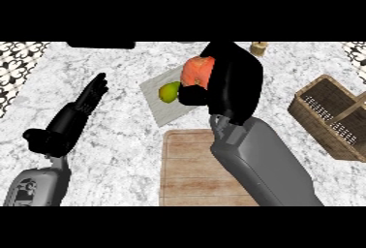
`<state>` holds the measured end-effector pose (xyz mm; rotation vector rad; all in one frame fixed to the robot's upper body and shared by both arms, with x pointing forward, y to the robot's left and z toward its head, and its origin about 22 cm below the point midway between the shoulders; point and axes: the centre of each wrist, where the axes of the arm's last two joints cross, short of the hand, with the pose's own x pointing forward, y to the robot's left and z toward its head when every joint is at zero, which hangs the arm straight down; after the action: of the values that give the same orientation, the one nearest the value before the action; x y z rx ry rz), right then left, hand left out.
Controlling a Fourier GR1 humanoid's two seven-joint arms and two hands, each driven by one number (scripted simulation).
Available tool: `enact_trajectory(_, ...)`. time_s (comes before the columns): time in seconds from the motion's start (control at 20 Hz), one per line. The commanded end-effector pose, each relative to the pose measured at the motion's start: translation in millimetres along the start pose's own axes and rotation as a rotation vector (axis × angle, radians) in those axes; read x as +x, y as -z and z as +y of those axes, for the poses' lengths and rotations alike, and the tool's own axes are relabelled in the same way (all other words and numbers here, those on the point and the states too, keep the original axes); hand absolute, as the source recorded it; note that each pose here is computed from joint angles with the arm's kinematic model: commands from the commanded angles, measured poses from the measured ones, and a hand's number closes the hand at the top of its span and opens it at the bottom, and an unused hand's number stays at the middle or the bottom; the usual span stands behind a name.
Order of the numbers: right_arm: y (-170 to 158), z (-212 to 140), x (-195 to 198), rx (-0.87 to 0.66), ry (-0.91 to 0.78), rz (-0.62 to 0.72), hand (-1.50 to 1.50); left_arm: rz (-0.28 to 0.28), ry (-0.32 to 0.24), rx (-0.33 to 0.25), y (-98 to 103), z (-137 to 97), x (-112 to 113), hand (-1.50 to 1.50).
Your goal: Pick the squash from the cutting board and place it in the basket
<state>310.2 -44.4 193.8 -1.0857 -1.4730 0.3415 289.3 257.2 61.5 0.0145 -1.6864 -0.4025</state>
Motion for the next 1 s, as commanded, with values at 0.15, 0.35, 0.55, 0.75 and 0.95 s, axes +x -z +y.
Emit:
enact_trajectory(0.15,-8,-44,51,-0.185,0.164,0.160,1.50,0.005,0.012,0.017,-1,1,-5,0.00)
enact_trajectory(0.35,4,-66,65,-0.239,0.116,0.188,1.50,0.019,0.003,0.010,-9,0,-8,0.00)
enact_trajectory(0.55,20,-70,64,-0.290,0.040,0.261,1.50,0.017,0.006,0.008,-16,7,-5,0.00)
enact_trajectory(0.75,44,-80,74,-0.353,0.041,0.294,1.50,-0.006,0.008,0.012,-15,8,3,0.00)
enact_trajectory(0.95,77,-92,56,-0.425,0.005,0.324,1.50,0.003,-0.005,0.028,-13,-1,-11,0.00)
